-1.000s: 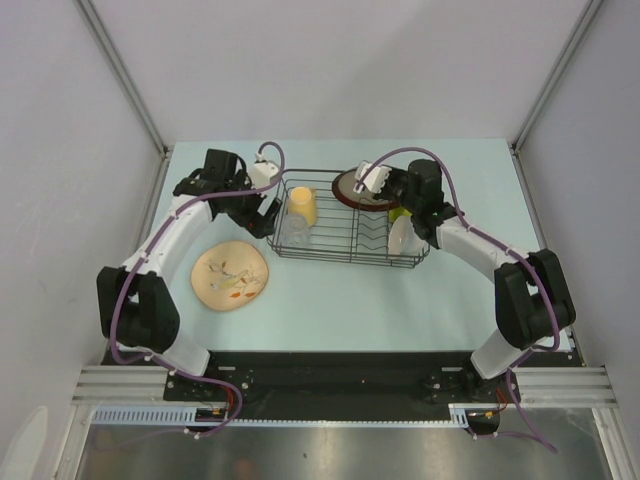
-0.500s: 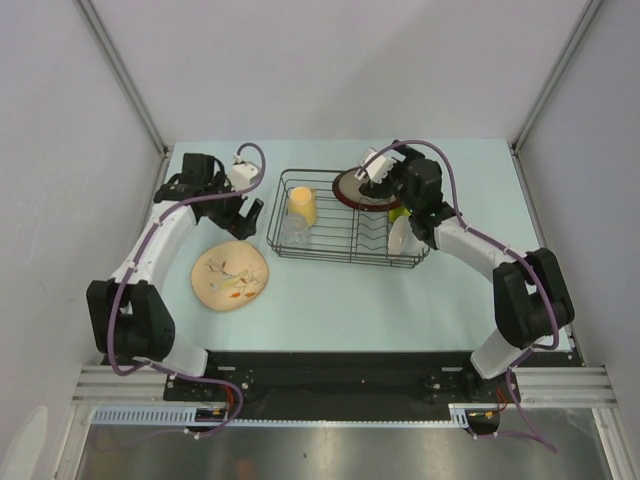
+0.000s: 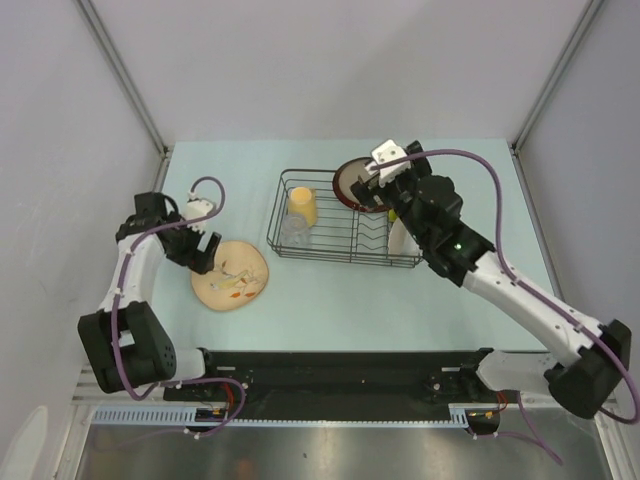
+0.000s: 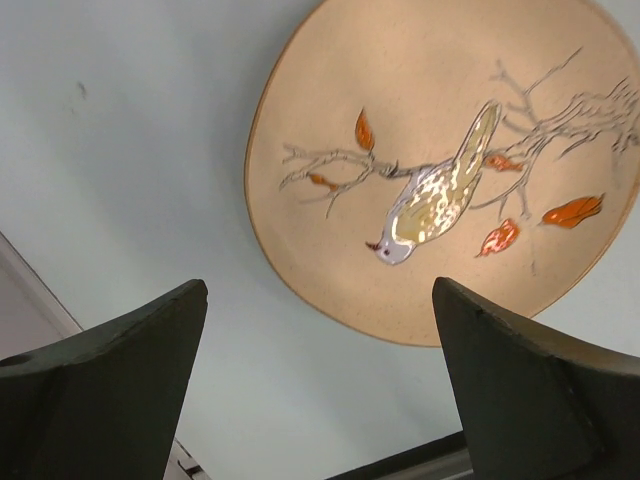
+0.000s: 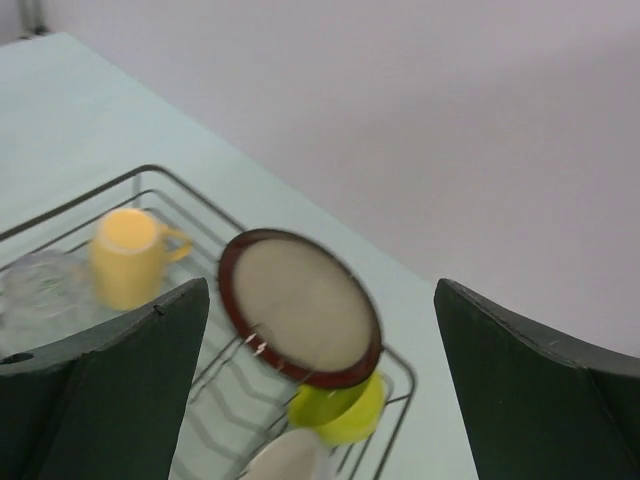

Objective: Load the mixed dishes into the dish rack

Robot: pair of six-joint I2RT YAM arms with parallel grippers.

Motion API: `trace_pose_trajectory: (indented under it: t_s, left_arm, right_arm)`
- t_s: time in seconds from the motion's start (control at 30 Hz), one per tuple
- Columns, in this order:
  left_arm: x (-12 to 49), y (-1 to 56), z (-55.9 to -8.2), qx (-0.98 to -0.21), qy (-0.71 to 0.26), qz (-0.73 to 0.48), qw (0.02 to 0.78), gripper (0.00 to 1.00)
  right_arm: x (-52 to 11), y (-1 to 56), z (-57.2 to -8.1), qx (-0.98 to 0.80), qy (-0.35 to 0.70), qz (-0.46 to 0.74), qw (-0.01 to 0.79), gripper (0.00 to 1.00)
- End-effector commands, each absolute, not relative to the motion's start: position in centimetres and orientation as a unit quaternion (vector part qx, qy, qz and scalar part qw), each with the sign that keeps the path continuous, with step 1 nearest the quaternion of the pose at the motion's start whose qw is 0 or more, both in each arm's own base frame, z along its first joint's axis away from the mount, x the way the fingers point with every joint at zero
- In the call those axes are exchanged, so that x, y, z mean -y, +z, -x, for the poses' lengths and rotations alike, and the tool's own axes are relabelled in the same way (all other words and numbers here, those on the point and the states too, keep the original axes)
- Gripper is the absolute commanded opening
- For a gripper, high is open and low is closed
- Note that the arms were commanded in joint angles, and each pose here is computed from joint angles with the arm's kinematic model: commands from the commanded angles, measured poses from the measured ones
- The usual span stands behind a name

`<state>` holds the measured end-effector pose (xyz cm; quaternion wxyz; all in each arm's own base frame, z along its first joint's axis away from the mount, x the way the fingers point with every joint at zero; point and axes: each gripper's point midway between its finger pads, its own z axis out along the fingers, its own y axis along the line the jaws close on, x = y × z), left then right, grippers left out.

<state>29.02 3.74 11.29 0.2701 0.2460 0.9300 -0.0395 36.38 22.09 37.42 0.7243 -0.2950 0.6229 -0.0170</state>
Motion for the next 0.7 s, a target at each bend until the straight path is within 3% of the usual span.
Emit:
trace_pose_trajectory:
  t_s: [0.0,0.13,0.67]
  left_arm:
    - [-5.8,10.0,-27.8,-0.927,-0.022,-0.260,0.267,1.00]
    - [-5.8,8.1,-28.1,-0.930,-0.033,-0.260,0.257,1.00]
    - [-4.7,6.0,-32.6,-0.931,-0.151,-0.217,0.251,1.00]
  right_arm:
    - [-22.3,34.4,-31.3,-0.714,0.109,0.246,0.646,1.00]
    - [-22.5,31.7,-29.1,-0.738,0.144,0.242,0.613,1.00]
    - [-23.9,30.7,-27.0,-0.740,0.192,0.258,0.590,0.98]
